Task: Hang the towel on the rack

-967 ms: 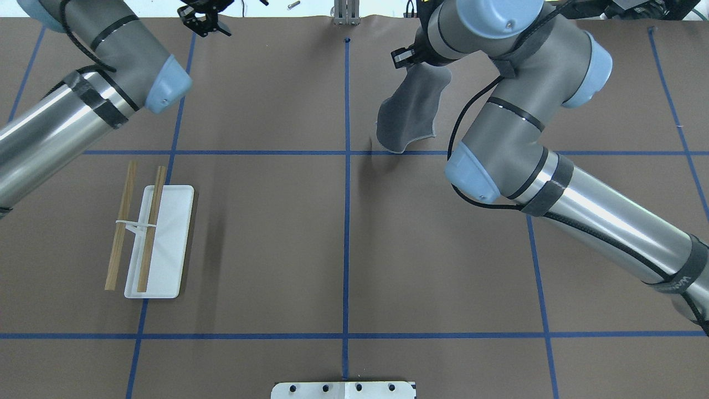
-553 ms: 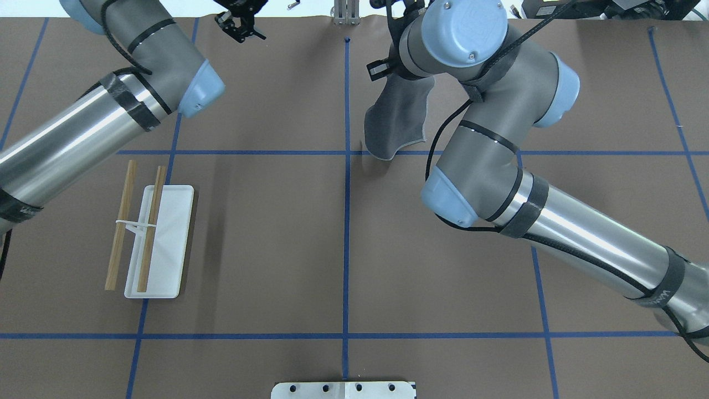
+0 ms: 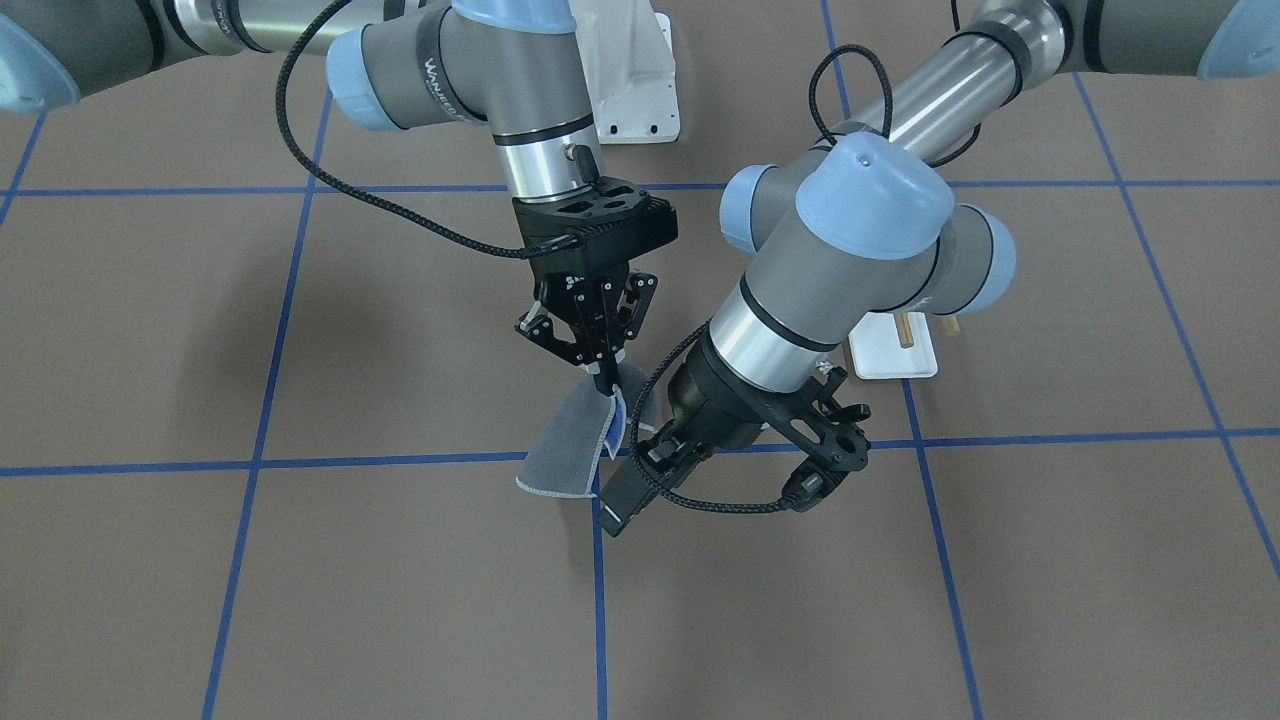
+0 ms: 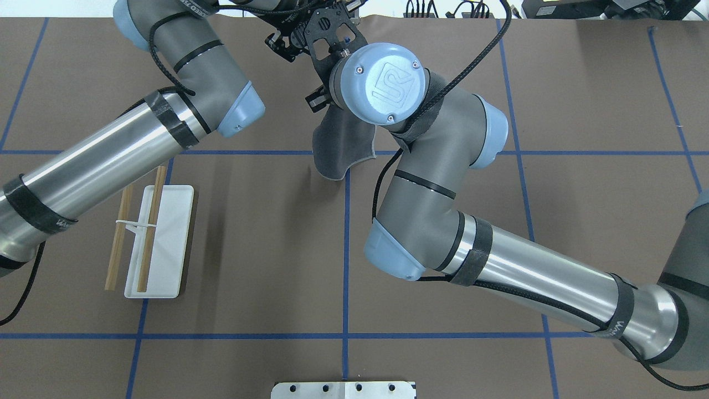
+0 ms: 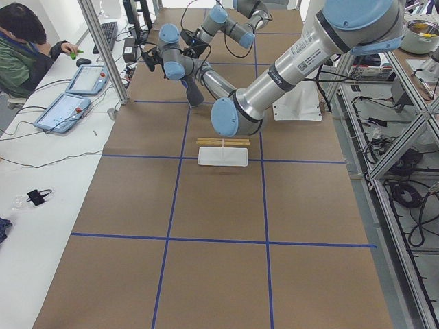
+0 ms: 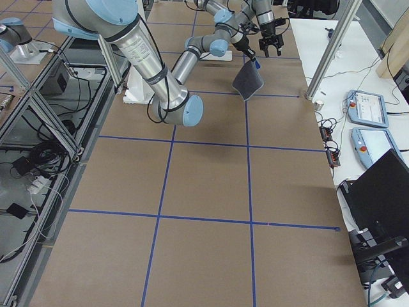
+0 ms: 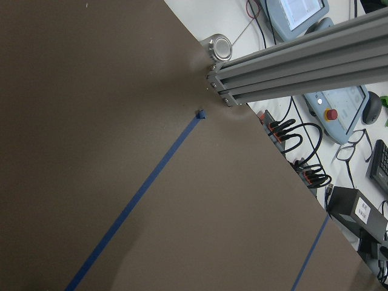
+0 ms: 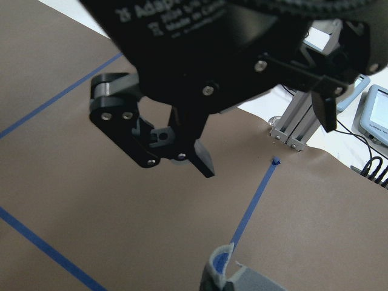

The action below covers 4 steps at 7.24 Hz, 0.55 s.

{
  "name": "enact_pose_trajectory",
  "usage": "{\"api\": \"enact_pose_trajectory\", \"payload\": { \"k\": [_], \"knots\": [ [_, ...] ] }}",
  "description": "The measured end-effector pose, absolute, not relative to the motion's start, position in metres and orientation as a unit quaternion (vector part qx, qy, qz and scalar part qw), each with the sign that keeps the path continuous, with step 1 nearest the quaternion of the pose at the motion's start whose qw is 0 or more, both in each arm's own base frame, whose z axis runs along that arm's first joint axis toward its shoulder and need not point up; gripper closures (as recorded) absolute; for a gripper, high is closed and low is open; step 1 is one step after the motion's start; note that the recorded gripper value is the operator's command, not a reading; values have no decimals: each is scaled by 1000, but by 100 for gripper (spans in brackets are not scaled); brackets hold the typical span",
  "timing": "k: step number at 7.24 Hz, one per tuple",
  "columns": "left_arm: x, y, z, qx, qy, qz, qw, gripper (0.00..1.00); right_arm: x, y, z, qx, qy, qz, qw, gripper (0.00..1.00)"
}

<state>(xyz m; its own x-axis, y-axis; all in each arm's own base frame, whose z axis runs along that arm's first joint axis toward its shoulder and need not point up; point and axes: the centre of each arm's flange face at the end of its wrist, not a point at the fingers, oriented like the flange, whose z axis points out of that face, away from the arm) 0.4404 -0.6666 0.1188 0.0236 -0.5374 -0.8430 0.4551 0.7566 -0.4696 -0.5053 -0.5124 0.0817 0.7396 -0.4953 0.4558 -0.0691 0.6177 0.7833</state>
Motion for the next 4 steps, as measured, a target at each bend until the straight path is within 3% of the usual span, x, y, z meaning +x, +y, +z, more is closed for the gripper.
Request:
{"api": "enact_pose_trajectory", "payload": {
  "k": [4],
  "knots": [
    [436,-662,136,-47,605,-322,727,11,-503,-508,76,431,-344,-127,824,100]
  ]
}}
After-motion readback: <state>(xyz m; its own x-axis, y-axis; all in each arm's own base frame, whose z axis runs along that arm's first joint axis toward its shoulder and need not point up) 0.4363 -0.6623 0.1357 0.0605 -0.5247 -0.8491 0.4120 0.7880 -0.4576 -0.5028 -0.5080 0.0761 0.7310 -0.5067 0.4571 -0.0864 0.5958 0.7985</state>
